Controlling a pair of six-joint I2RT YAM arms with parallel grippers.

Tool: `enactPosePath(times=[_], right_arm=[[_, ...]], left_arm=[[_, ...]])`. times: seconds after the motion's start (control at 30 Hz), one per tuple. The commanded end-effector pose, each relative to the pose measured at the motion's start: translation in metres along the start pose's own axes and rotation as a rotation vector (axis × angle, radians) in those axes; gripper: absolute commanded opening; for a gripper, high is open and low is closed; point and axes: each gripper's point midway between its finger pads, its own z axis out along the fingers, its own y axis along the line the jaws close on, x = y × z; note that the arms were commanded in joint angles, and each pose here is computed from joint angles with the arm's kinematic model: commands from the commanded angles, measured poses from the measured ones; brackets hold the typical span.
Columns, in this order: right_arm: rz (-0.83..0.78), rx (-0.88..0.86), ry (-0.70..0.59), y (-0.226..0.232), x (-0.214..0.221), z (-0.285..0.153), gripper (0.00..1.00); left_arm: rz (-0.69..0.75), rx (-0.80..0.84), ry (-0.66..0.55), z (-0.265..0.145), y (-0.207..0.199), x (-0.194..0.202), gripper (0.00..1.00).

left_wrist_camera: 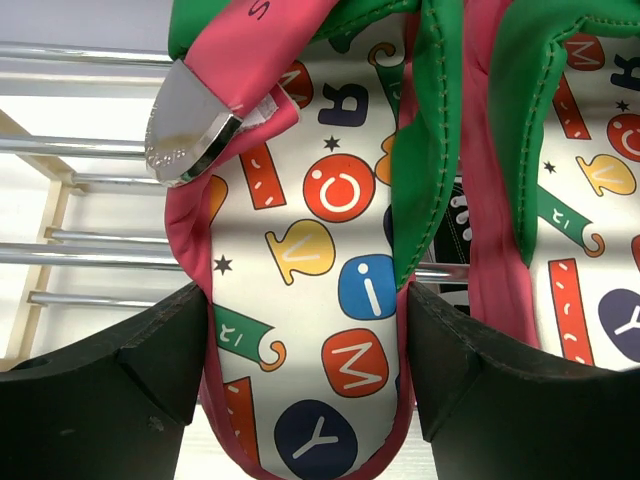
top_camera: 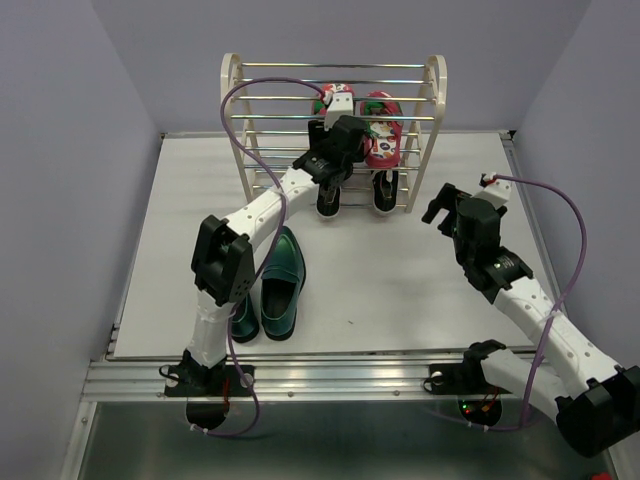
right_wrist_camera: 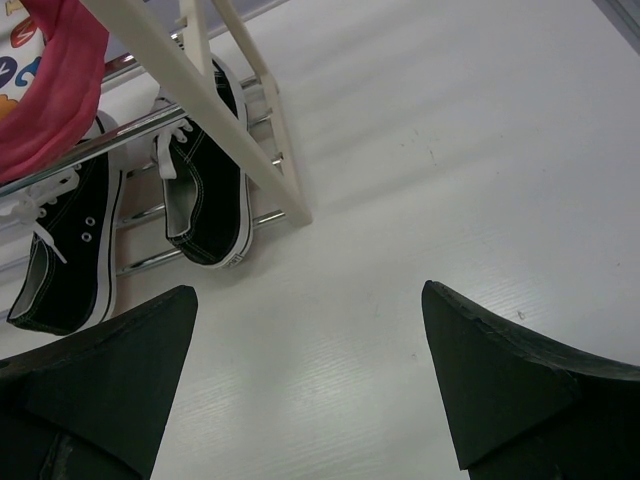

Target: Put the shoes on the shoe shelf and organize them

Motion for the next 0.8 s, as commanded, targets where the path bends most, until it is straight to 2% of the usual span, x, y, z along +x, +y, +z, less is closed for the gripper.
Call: enactPosePath(times=[0.0,0.07,0.1,0.17,0.27,0.33,0.77], right_arm=[[0.027,0.010,-0.071,0.002,-0.028,-0.003,1.00],[0.027,0.012,-0.072,0.001,-0.028,-0.004,1.00],[0.029,0.010,-0.076,0.000,-0.029,-0.005,1.00],[0.031,0.005,-0.075,0.001,-0.029,-0.007,1.00],[0.037,-0.005,-0.074,0.001,-0.029,-0.010,1.00],[0.039,-0.019,-0.070,0.002,-0.029,-0.012,1.00],[0.024,-0.143,0.032,0.022,-0.009,-0.017,1.00]], left_arm=[[-0.121,0.039,-0.145,-0.009,-0.005,-0.066,0.35],[-0.116,0.054,-0.132,-0.008,-0.008,-0.062,0.49],[-0.110,0.056,-0.126,-0.007,-0.009,-0.059,0.63],[-0.109,0.057,-0.117,-0.007,-0.008,-0.058,0.80],[-0.115,0.057,-0.107,-0.012,-0.007,-0.058,0.86],[-0.117,0.060,-0.100,-0.018,-0.003,-0.058,0.98],[-0.126,0.169,-0.102,-0.075,0.008,-0.074,0.99]])
